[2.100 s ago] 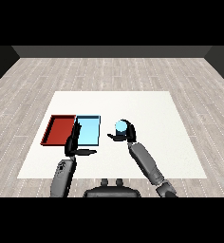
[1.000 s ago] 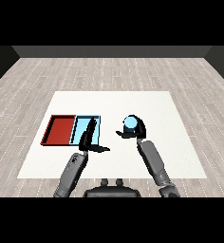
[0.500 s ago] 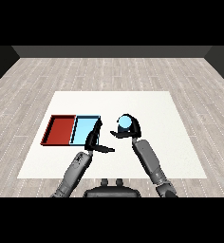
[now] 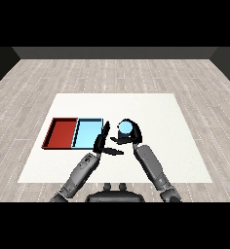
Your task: Pick the blue can and put it in the blue box
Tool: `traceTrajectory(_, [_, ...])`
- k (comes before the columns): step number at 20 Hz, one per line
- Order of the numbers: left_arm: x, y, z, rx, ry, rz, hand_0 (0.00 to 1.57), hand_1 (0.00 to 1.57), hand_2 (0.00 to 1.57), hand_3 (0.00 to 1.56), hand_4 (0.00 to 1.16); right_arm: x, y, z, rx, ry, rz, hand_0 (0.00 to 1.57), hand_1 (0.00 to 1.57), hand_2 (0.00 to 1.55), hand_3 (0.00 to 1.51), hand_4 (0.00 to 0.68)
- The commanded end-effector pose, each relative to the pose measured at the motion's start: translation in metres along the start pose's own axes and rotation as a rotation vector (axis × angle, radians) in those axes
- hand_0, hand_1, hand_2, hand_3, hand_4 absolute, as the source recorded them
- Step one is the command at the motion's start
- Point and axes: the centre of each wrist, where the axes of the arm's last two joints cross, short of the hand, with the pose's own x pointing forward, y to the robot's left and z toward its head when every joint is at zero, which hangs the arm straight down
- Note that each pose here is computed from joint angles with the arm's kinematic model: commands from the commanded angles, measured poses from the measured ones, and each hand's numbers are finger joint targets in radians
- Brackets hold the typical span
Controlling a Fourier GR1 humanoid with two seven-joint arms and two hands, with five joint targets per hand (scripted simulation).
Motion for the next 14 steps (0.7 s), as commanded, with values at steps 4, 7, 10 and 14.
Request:
traceTrajectory(4, [-0.013, 0.002, -0.0016, -0.013, 0.03, 0.01, 0.0, 0.0, 0.0, 0.0, 0.0, 0.011, -0.008, -0.014, 0.038, -0.005, -0.025, 1.44, 1.44, 1.46, 1.37, 0.564])
traceTrajectory(7, [-0.014, -0.005, -0.0123, -0.001, 0.02, 0.026, 0.0, 0.0, 0.0, 0.0, 0.0, 0.011, 0.008, -0.02, 0.033, -0.009, -0.036, 1.43, 1.43, 1.46, 1.38, 0.55])
traceTrajectory(10, [-0.023, -0.011, 0.0057, -0.007, 0.023, 0.032, 0.0, 0.0, 0.0, 0.0, 0.0, 0.014, 0.022, -0.025, 0.052, -0.013, 0.006, 1.44, 1.44, 1.46, 1.37, 0.561])
traceTrajectory(14, [-0.015, -0.016, -0.0051, -0.002, 0.037, 0.003, 0.0, 0.0, 0.0, 0.0, 0.0, -0.011, 0.026, -0.012, 0.051, -0.017, -0.017, 1.42, 1.42, 1.46, 1.36, 0.559])
